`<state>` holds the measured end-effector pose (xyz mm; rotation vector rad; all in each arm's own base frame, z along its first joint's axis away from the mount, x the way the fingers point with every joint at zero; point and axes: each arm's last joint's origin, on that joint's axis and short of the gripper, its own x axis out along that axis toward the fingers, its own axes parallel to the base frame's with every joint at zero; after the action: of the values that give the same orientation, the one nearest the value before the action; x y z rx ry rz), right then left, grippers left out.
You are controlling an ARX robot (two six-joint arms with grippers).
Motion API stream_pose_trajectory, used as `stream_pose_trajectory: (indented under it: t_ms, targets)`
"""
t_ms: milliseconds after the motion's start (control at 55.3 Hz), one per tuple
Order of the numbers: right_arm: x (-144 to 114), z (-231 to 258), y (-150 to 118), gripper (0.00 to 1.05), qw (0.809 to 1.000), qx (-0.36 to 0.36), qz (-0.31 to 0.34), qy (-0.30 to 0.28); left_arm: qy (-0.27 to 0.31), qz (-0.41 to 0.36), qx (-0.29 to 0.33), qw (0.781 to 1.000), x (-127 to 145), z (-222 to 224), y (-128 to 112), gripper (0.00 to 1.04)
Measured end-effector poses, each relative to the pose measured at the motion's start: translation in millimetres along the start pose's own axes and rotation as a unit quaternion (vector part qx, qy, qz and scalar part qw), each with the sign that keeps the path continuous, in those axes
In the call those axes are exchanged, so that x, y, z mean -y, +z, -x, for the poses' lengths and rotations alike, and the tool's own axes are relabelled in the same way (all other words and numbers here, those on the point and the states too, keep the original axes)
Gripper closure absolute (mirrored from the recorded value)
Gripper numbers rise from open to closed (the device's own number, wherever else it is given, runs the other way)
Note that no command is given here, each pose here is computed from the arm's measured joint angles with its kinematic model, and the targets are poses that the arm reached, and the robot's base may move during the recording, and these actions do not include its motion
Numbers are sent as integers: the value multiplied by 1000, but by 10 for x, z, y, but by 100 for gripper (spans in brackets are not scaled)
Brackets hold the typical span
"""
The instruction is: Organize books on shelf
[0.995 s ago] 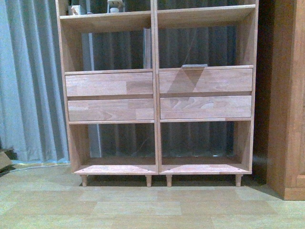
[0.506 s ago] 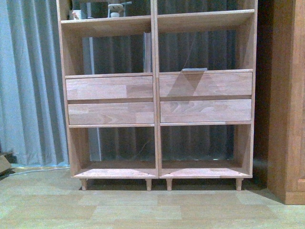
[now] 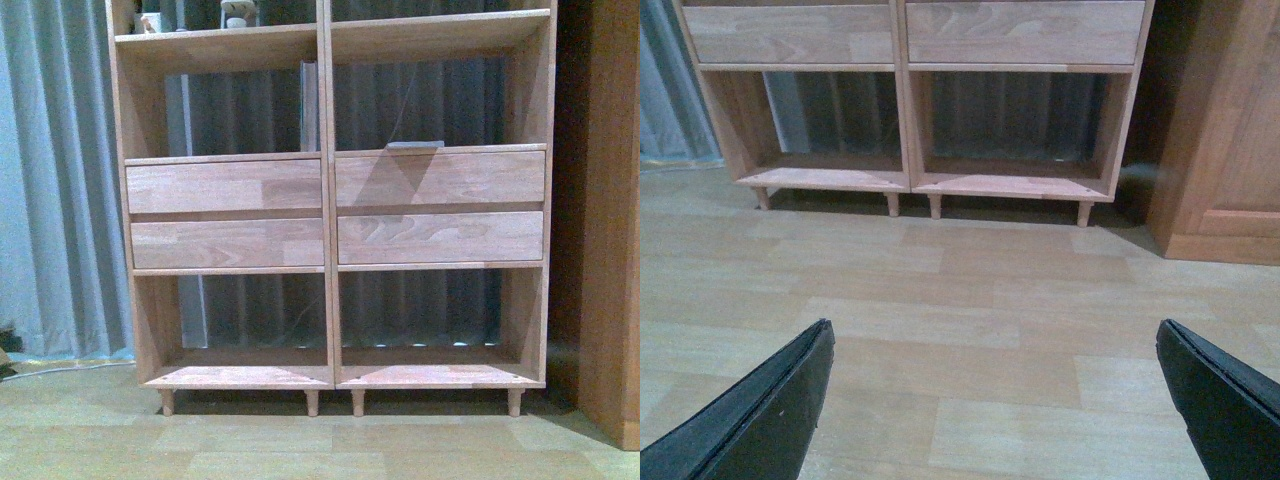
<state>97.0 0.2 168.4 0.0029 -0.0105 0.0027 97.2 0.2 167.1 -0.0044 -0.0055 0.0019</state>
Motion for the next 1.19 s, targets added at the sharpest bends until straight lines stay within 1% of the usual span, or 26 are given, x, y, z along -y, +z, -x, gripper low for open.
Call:
stream_pose_trajectory:
  t_ms: [1194]
  targets:
    - [0, 0, 0, 7, 1000, 0, 0, 0, 0, 0, 0, 1000, 0, 0, 0, 7]
